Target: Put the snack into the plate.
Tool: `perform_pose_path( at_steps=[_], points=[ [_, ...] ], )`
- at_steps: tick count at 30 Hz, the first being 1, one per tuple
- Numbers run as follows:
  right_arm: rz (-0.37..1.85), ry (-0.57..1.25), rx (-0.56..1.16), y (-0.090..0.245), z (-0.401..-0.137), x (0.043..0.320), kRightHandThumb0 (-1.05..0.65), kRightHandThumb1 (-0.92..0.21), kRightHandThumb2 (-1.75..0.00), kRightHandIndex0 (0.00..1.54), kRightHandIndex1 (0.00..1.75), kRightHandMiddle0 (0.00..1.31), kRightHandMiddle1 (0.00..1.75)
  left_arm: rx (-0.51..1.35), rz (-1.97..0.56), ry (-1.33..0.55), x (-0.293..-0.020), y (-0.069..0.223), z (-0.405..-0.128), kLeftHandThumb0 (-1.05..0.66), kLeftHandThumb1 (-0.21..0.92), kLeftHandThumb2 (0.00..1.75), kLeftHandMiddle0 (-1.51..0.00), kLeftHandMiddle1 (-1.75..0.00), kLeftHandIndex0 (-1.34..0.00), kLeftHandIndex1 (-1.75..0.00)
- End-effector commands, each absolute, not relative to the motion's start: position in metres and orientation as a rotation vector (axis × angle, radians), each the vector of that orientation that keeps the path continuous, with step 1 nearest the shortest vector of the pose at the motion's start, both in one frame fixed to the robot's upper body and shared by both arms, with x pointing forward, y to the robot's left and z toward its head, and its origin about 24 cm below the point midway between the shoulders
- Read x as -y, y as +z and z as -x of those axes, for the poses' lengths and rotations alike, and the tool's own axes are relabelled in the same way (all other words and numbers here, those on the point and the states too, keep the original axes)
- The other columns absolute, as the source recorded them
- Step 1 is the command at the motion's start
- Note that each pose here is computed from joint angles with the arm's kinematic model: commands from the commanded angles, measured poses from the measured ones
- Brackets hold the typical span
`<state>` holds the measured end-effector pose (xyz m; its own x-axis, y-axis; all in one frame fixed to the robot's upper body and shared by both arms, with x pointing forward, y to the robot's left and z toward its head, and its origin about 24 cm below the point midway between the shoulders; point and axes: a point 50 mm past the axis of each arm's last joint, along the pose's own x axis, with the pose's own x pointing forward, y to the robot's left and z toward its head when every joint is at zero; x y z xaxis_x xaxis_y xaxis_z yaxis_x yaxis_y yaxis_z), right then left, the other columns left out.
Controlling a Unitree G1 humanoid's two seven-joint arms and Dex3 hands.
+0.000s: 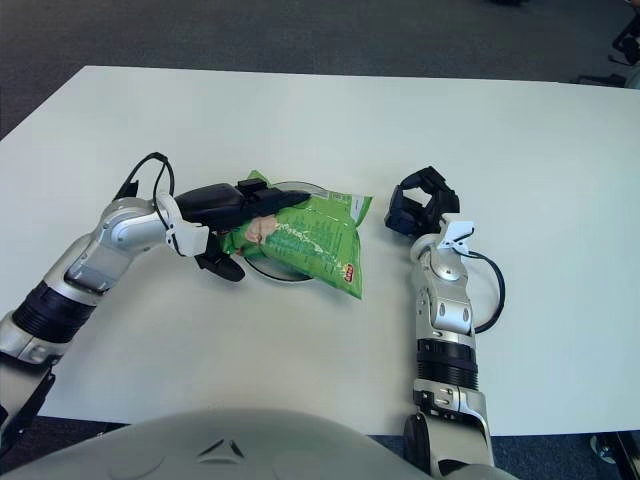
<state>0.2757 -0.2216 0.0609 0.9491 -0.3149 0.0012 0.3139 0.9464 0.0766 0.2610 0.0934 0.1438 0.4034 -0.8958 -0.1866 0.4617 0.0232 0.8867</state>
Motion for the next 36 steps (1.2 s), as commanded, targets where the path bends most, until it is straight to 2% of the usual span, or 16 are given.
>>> perform_pose_path(
  at_steps=[1,6,12,20,28,36],
  points=[
    [-0.101,-0.353,-0.127,0.024,-0.258,0.221,-0.49,-0.29,-1.35,1.28,1.75,0.64,1.75,0.484,-1.135,-1.116,-0.097,0.147,-0.264,-0.96,0.69,0.52,0.0,-0.01,0.0,0.0],
    [-0.101,-0.353,-0.128,0.024,-0.258,0.221,-0.49,-0.29,-1.35,1.28,1.75,0.64,1.75,0.484,-1.137,-1.068,-0.097,0.147,-0.267,-1.03,0.81,0.34,0.0,0.0,0.0,0.0],
    [-0.1,-0.35,-0.129,0.023,-0.259,0.22,-0.49,-0.29,-1.35,1.29,1.75,0.64,1.75,0.502,-1.059,-1.005,-0.098,0.147,-0.268,-1.05,0.9,0.27,0.0,0.0,0.0,0.0],
    [-0.102,-0.347,-0.129,0.023,-0.259,0.22,-0.49,-0.29,-1.36,1.29,1.75,0.64,1.75,0.556,-0.938,-0.932,-0.1,0.147,-0.268,-1.05,0.92,0.28,0.0,0.0,0.0,0.0],
    [-0.109,-0.347,-0.126,0.022,-0.259,0.22,-0.49,-0.29,-1.36,1.29,1.75,0.64,1.75,0.582,-0.765,-0.891,-0.109,0.145,-0.269,-1.05,0.9,0.21,0.0,0.0,0.0,0.0],
    [-0.112,-0.351,-0.13,0.022,-0.26,0.22,-0.49,-0.28,-1.36,1.29,1.75,0.64,1.75,0.74,-0.813,-0.787,-0.116,0.147,-0.268,-1.05,0.92,0.23,0.0,0.0,0.0,0.0]
  ],
)
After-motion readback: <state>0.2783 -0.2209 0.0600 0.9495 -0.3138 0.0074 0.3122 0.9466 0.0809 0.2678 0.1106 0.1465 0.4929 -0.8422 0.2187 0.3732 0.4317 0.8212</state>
